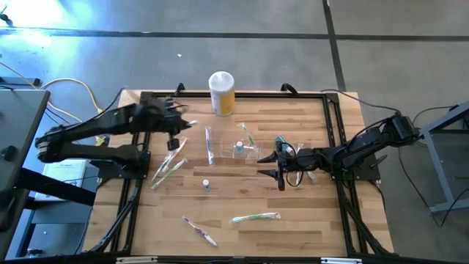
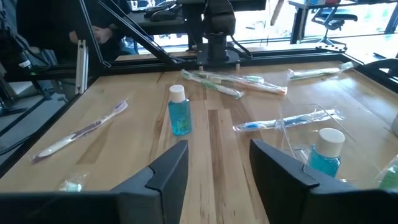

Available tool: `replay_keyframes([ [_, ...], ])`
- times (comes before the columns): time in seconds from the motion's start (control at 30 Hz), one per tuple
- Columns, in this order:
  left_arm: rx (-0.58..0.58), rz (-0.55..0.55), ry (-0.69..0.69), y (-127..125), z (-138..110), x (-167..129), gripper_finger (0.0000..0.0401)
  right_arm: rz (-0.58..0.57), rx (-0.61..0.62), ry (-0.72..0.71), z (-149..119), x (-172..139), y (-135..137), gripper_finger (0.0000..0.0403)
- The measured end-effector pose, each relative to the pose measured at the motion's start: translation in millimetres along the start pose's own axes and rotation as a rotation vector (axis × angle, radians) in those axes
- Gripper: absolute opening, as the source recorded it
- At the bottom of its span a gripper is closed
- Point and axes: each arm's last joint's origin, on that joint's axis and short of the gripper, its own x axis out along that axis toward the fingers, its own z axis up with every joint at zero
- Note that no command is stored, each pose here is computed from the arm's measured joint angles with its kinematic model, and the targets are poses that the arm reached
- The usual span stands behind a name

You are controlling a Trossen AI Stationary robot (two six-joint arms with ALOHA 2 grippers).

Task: Pick & Place toothbrushing station
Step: Put the top purple toothbrush into the left section of the transparent organizer

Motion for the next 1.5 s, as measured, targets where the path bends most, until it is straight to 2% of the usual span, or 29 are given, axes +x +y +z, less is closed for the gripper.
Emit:
replay_keyframes([
  [0.07, -0.020, -0.032, -0.201, -5, 2, -6, 0.0012, 0.000, -0.001, 0.000, 0, 0, 0, 0.0162],
  [0.2, -0.084, -0.053, -0.466, -16, -16, 5, 0.0012, 0.002, 0.001, -0.018, 2, 0, 0, 0.0162],
  [0.4, -0.147, -0.106, -0.737, -32, -48, 33, 0.0012, 0.003, -0.015, -0.023, 2, 0, 0, 0.0162],
  [0.5, -0.165, -0.115, -0.801, -36, -56, 43, 0.0012, 0.003, -0.018, -0.023, 2, 0, 0, 0.0162],
  [0.67, -0.266, -0.167, -0.828, -39, -53, 61, 0.0012, 0.002, -0.020, -0.023, 2, 0, 0, 0.0162],
  [0.83, -0.279, -0.154, -0.838, -42, -46, 85, 0.0012, 0.000, -0.022, -0.026, 3, 0, 0, 0.0162],
  [0.93, -0.310, -0.064, -0.772, -36, -50, 103, 0.0012, 0.000, -0.021, -0.030, 3, 0, 0, 0.0162],
  [1.0, -0.333, -0.048, -0.748, -31, -50, 114, 0.0012, 0.001, -0.021, -0.030, 3, 0, 0, 0.0162],
  [1.27, -0.364, -0.090, -0.708, -27, -50, 144, 0.0012, 0.001, -0.024, -0.015, 2, 0, 0, 0.0162],
  [1.5, -0.383, -0.103, -0.645, -31, -62, 162, 0.0012, 0.001, -0.024, -0.012, 1, 0, 0, 0.0162],
])
